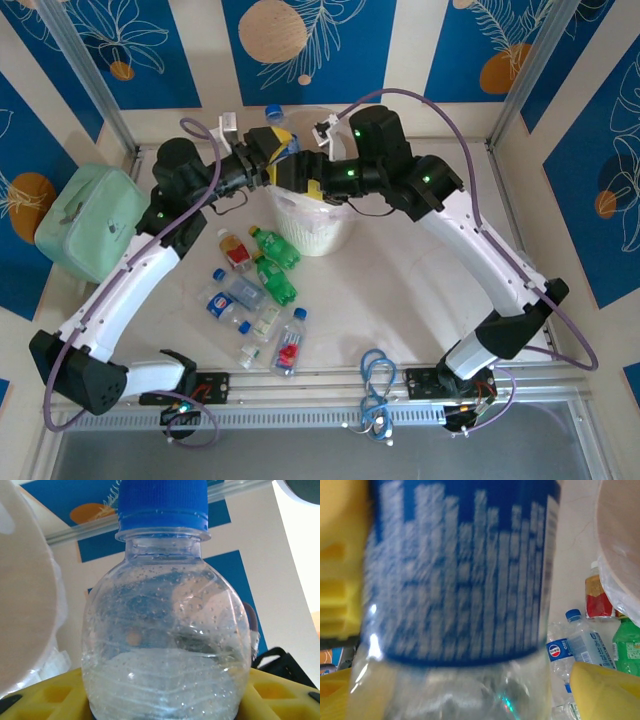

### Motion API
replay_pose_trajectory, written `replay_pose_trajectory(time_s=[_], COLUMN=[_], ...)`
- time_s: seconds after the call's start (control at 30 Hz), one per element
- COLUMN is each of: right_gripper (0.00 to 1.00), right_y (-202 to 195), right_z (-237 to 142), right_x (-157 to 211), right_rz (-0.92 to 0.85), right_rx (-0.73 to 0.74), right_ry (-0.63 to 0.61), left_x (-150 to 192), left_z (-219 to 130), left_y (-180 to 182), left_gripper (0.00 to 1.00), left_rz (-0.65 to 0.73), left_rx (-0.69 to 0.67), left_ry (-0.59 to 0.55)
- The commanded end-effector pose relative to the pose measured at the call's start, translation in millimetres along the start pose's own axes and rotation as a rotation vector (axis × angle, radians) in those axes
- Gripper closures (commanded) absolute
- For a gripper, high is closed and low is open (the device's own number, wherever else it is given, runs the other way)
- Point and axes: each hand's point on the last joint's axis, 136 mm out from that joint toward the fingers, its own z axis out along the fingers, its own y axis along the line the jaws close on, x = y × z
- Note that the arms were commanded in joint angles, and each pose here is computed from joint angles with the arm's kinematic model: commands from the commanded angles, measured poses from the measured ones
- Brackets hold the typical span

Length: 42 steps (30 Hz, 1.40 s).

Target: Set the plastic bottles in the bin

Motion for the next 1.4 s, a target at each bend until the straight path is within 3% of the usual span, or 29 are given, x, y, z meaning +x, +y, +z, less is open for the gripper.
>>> replay_pose_trajectory(time_s=[0.0, 0.17, 0.4, 0.47, 0.57, 0.8, 0.97, 1.27, 1.37], right_gripper=[0.12, 0.21, 0.43, 0.47, 0.49, 0.49, 0.50, 0.49, 0.41], right_y=[13.9, 16.4, 14.2, 12.9, 10.5, -26.2, -59.6, -113.2, -132.7], right_z=[-5.3, -6.9, -12.3, -13.8, -16.8, -22.3, -22.4, -13.2, -16.7], right_x=[-8.5, -8.5, -8.2, -9.1, -10.9, -26.0, -40.9, -68.3, -77.7], right_rz=[-0.006, -0.010, -0.015, -0.016, -0.024, -0.042, -0.053, -0.063, -0.048], right_rx=[-0.055, -0.065, -0.047, -0.040, -0.023, 0.163, 0.304, 0.509, 0.582], right_ry=[-0.012, -0.012, -0.025, -0.030, -0.040, -0.083, -0.086, -0.063, -0.071], left_x=[9.9, 7.9, 5.6, 4.9, 1.4, -21.8, -30.7, -8.2, 0.5], left_z=[3.1, 3.6, 4.0, 2.5, -6.2, -49.3, -81.8, -122.2, -135.7], left_y=[-19.6, -15.5, -13.1, -11.8, -5.7, 13.9, 40.1, 120.3, 136.8], left_gripper=[0.46, 0.47, 0.46, 0.33, 0.00, 0.00, 0.00, 0.07, 0.09], left_rz=[0.012, 0.010, 0.029, 0.042, 0.086, 0.278, 0.316, 0.264, 0.279], left_rx=[0.087, 0.076, 0.053, 0.041, -0.033, -0.347, -0.487, -0.760, -0.826], left_ry=[0.037, 0.022, 0.010, 0.004, -0.033, -0.166, -0.250, -0.201, -0.174])
